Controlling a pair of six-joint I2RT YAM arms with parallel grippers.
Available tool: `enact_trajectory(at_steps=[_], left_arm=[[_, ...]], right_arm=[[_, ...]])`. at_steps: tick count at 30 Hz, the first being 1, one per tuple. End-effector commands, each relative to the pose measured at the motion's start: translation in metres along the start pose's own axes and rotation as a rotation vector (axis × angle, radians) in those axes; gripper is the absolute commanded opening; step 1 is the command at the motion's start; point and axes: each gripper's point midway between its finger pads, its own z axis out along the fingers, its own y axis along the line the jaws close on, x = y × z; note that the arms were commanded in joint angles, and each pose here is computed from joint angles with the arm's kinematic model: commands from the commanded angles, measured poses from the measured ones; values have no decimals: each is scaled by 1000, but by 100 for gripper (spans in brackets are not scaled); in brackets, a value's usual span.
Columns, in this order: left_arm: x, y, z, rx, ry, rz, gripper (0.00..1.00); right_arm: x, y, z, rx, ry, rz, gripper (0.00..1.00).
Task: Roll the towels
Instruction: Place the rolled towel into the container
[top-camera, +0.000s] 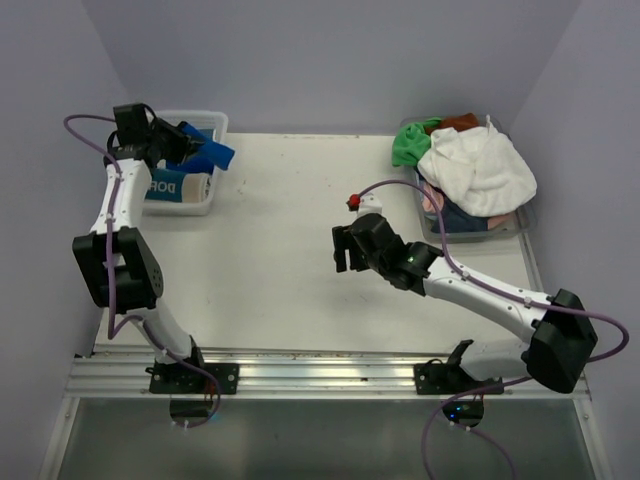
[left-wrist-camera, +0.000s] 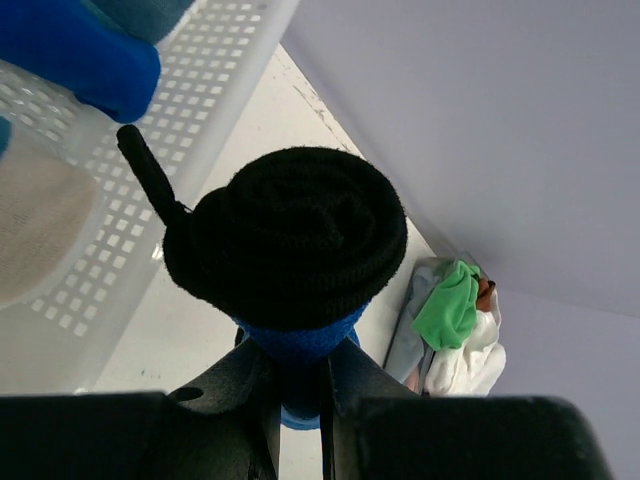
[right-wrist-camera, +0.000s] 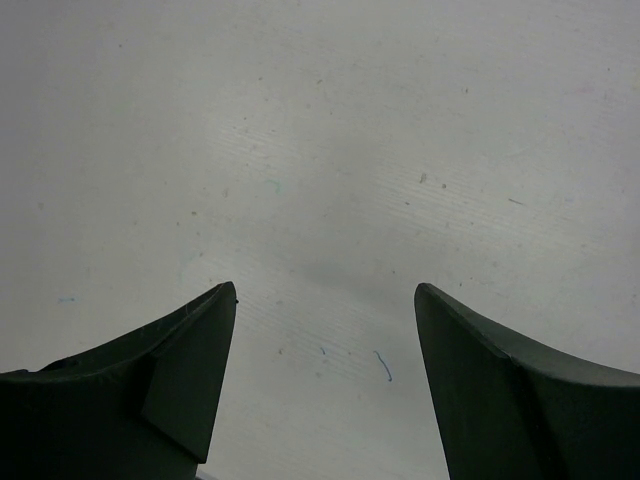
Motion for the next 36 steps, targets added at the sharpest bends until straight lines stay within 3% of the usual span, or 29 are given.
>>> enact_trajectory(at_steps=[1, 6, 22, 36], left_arm=[[-32, -2, -8, 20, -76, -20, 13], [-51, 19, -11, 3, -99, -56, 13], [-56, 73, -54, -94, -218, -153, 13], [-48, 135, -36, -193, -277, -248, 17]], right_arm=[[-11, 9, 1, -22, -14, 18, 76], [-10, 10, 4, -22, -7, 10, 76], [-3, 17, 10, -52, 19, 8, 76], [-1, 19, 9, -70, 26, 18, 76]])
